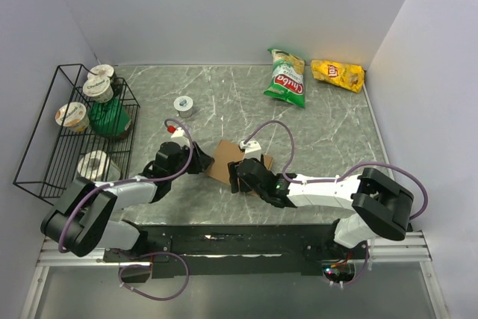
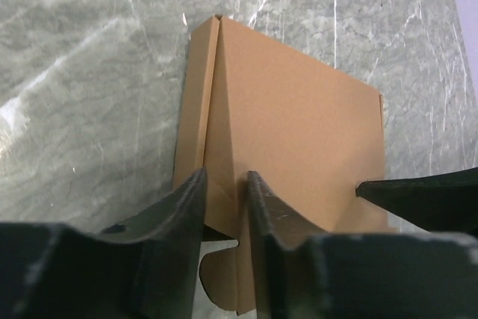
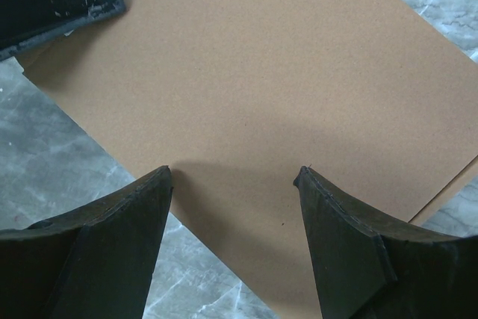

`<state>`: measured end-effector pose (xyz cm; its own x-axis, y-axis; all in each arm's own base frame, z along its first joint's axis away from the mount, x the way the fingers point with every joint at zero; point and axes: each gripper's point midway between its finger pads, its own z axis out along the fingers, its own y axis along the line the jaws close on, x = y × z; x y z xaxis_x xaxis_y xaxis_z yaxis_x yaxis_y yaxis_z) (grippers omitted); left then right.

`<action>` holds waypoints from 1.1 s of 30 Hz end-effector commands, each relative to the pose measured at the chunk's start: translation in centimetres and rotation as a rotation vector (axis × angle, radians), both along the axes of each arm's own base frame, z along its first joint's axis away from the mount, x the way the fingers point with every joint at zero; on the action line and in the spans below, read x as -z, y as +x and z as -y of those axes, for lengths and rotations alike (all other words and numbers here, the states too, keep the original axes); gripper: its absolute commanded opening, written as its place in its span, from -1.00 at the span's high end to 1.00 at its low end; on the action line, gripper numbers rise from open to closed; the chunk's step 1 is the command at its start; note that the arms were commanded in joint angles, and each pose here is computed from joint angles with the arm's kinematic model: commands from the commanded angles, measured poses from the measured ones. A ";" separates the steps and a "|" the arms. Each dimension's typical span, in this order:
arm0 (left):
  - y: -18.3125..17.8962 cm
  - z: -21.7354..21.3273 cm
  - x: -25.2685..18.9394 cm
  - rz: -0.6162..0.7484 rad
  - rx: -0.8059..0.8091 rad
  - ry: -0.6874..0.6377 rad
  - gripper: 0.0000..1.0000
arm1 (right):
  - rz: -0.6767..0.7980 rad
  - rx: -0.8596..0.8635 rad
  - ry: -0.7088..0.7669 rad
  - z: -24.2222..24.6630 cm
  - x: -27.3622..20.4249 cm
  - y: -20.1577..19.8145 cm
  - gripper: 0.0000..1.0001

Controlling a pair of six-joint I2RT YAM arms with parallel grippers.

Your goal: Fold the paper box

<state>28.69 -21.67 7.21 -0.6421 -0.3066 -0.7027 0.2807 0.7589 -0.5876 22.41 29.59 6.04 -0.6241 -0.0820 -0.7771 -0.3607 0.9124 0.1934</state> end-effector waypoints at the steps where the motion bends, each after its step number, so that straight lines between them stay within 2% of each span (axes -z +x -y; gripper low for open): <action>1: -1.5 -0.1 1.7 -0.076 0.016 0.013 0.21 | -0.036 0.004 -0.048 0.8 1.6 -0.4 -0.51; 10: -1.7 0.1 2.0 -0.085 0.047 0.036 0.18 | -0.035 0.005 -0.044 0.8 1.5 -0.4 -0.51; 21: -2.6 0.6 2.7 -0.128 0.083 0.048 0.30 | -0.037 0.001 -0.052 0.6 1.8 -0.3 -0.51; 25: -3.2 1.0 3.4 -0.153 0.104 0.075 0.05 | -0.036 0.001 -0.050 0.6 1.7 -0.3 -0.51; 27: -3.2 0.8 3.6 -0.154 0.092 0.089 0.05 | -0.035 0.001 -0.051 0.6 1.7 -0.4 -0.51; 30: -3.3 0.6 3.7 -0.153 0.085 0.097 0.13 | -0.029 0.008 -0.049 0.8 1.6 -0.2 -0.51; 33: -3.3 0.7 3.2 -0.133 0.082 0.082 0.34 | -0.026 0.009 -0.048 0.8 1.6 -0.2 -0.51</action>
<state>27.78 -22.47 6.22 -0.6815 -0.2583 -0.6847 0.2841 0.7688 -0.5729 22.47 29.60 5.89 -0.6238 -0.0834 -0.7771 -0.3589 0.9138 0.1899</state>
